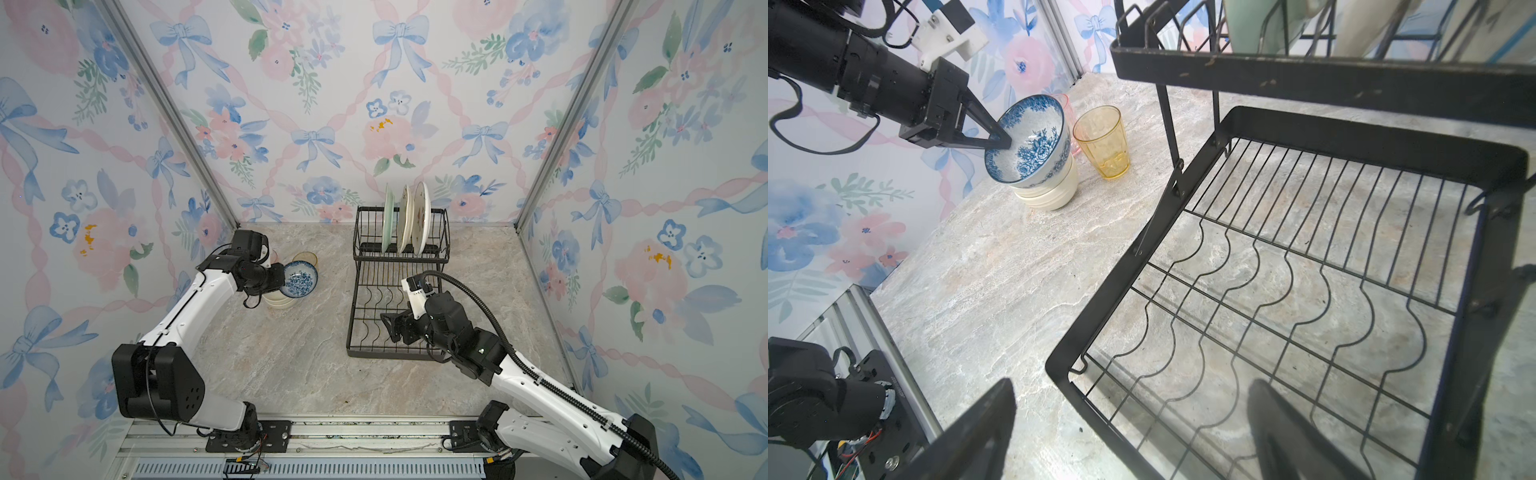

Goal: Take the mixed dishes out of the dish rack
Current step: 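Lift the blue-and-white bowl and lower it onto the cream bowls with the left gripper, then open the left gripper to release the blue-and-white bowl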

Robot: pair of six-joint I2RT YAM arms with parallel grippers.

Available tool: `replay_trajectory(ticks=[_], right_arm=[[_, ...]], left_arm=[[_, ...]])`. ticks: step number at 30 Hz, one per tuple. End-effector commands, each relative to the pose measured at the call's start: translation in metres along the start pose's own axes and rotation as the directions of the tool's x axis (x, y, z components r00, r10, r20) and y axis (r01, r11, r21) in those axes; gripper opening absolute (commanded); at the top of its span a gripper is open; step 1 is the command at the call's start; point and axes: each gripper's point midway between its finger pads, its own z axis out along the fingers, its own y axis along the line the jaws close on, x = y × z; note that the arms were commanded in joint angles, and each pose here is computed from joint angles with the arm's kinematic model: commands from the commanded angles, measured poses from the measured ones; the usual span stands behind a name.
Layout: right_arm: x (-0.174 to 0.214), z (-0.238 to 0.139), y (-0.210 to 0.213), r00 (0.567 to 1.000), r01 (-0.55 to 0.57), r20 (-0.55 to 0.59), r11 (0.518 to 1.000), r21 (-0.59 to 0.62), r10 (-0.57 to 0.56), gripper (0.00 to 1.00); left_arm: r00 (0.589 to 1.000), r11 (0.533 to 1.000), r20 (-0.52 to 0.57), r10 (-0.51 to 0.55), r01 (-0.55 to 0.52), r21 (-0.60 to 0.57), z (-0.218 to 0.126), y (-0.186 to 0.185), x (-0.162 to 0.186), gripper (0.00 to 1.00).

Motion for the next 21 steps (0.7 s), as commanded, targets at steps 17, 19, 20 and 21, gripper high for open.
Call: replay_trajectory(ticks=[17, 19, 20, 21], right_arm=[[0.007, -0.013, -0.022, 1.0, -0.008, 0.024, 0.998, 0.059, 0.007, 0.89], [0.008, -0.013, -0.024, 1.0, -0.014, 0.023, 0.998, 0.063, 0.012, 0.89], [0.009, -0.013, -0.024, 1.0, -0.015, 0.02, 0.998, 0.062, 0.014, 0.89], [0.009, -0.013, -0.025, 1.0, -0.018, 0.021, 0.998, 0.062, 0.017, 0.89]], left_arm=[[0.992, 0.988, 0.011, -0.126, 0.126, -0.09, 0.007, 0.063, -0.013, 0.0], [0.992, 0.988, 0.001, -0.13, 0.129, -0.09, 0.01, 0.063, -0.012, 0.0], [0.991, 0.988, -0.005, -0.131, 0.13, -0.088, 0.012, 0.063, -0.012, 0.0], [0.991, 0.988, -0.01, -0.132, 0.13, -0.087, 0.014, 0.063, -0.012, 0.0]])
